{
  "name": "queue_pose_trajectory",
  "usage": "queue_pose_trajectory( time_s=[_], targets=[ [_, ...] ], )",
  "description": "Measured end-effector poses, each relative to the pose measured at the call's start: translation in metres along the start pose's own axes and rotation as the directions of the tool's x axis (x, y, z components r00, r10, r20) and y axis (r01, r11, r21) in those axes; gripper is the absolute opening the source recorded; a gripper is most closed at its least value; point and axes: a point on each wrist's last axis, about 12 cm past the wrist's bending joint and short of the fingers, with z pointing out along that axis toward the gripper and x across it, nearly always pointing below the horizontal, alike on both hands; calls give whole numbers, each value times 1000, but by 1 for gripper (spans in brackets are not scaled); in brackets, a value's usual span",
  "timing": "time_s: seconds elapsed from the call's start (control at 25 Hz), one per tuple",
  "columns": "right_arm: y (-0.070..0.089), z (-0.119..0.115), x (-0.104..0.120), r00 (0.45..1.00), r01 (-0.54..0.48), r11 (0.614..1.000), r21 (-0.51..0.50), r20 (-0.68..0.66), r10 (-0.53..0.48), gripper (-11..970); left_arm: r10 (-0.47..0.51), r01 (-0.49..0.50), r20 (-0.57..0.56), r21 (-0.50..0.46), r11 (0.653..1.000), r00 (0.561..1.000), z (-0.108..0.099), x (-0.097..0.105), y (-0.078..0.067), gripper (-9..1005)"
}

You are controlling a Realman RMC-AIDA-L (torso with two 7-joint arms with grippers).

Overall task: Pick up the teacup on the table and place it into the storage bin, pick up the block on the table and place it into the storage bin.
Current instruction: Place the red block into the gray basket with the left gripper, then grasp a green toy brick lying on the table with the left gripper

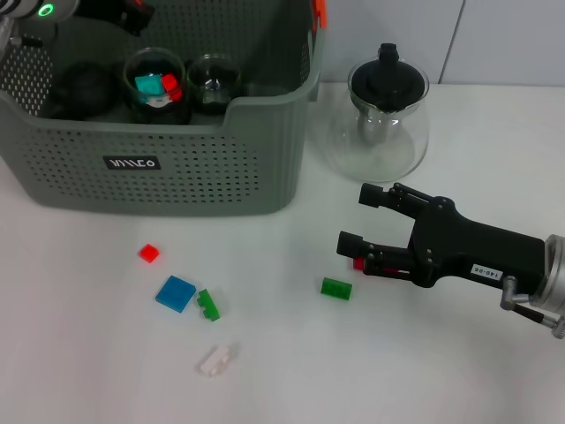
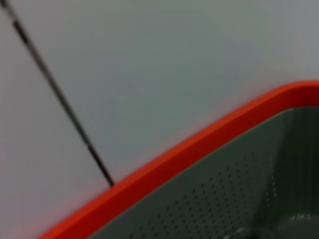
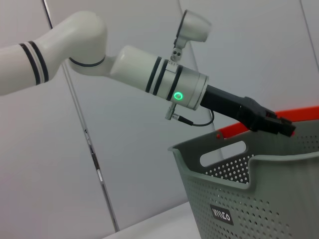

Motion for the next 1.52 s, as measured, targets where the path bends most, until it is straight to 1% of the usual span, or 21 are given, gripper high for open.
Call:
queue_pose_trajectory(
  time_s=[0.12,0.24,0.36,0.52,0.56,0.64,0.72,0.8,0.88,0.92,0.96,1.08,1.12,1.16,1.2,1.24,1.28,1.32,1.36,1.44,1.52],
  targets=[
    [0,0,0,1000,0,1000,0,0,0,945,-14,14,-1,-7,1000,1000,1,-1,-1,237],
    [0,-1,1,1000,-1,1000,1,0,1,945,-11,11,17,-6,1000,1000,0,-4,-5,239],
    [1,-1,1,1000,-3,1000,3,0,3,945,-14,14,24,-3,1000,1000,-1,-5,-7,319],
    [1,-2,1,1000,-3,1000,4,0,3,945,-57,57,68,5,998,996,-6,-6,-6,426],
    [1,-2,1,1000,-3,1000,5,0,3,945,-70,70,86,3,998,994,-9,-6,-5,453],
    [0,-2,1,1000,-4,1000,8,2,4,945,-139,138,189,15,990,972,-20,-4,-4,501],
    [0,-3,1,1000,-4,1000,13,7,4,945,-196,190,293,48,981,936,-33,1,-4,542],
    [-1,-3,0,1000,-3,1000,18,14,3,945,-269,239,403,123,963,875,-47,14,-8,583],
    [-2,-3,-1,1000,-2,1000,21,16,2,945,-355,270,498,236,933,791,-62,34,-14,583],
    [-2,-3,-1,1000,-2,1000,21,16,2,945,-397,267,533,306,914,747,-68,46,-17,583],
    [-2,-3,-1,1000,-1,1000,23,16,1,945,-430,266,551,355,896,715,-73,57,-18,583],
    [-4,-3,-2,1000,0,1000,31,14,0,944,-551,280,573,495,823,607,-81,102,-23,582],
    [-4,-4,-2,1000,0,999,36,15,-1,944,-578,290,576,517,805,578,-83,118,-24,582],
    [-4,-5,-2,1000,-1,999,39,17,0,944,-590,282,582,536,796,559,-86,136,-27,582],
    [-5,-6,-2,1000,-3,999,45,20,2,944,-593,276,588,542,794,550,-88,150,-30,582],
    [-5,-7,-2,1000,-5,999,48,23,3,944,-582,263,591,539,800,559,-89,163,-34,582],
    [-5,-7,-2,1000,-6,999,52,25,5,944,-561,248,593,527,813,578,-92,179,-39,582],
    [-6,-8,-3,1000,-7,999,54,26,6,944,-512,209,588,506,837,626,-96,199,-49,582],
    [-6,-8,-3,1000,-8,998,58,26,6,944,-498,195,587,502,843,638,-97,202,-51,582],
    [-7,-8,-2,1000,-9,998,64,23,8,944,-434,136,567,491,860,700,-104,220,-62,582],
    [-7,-8,-2,1000,-10,998,67,21,9,944,-385,89,536,496,864,751,-109,231,-70,581]
  ],
)
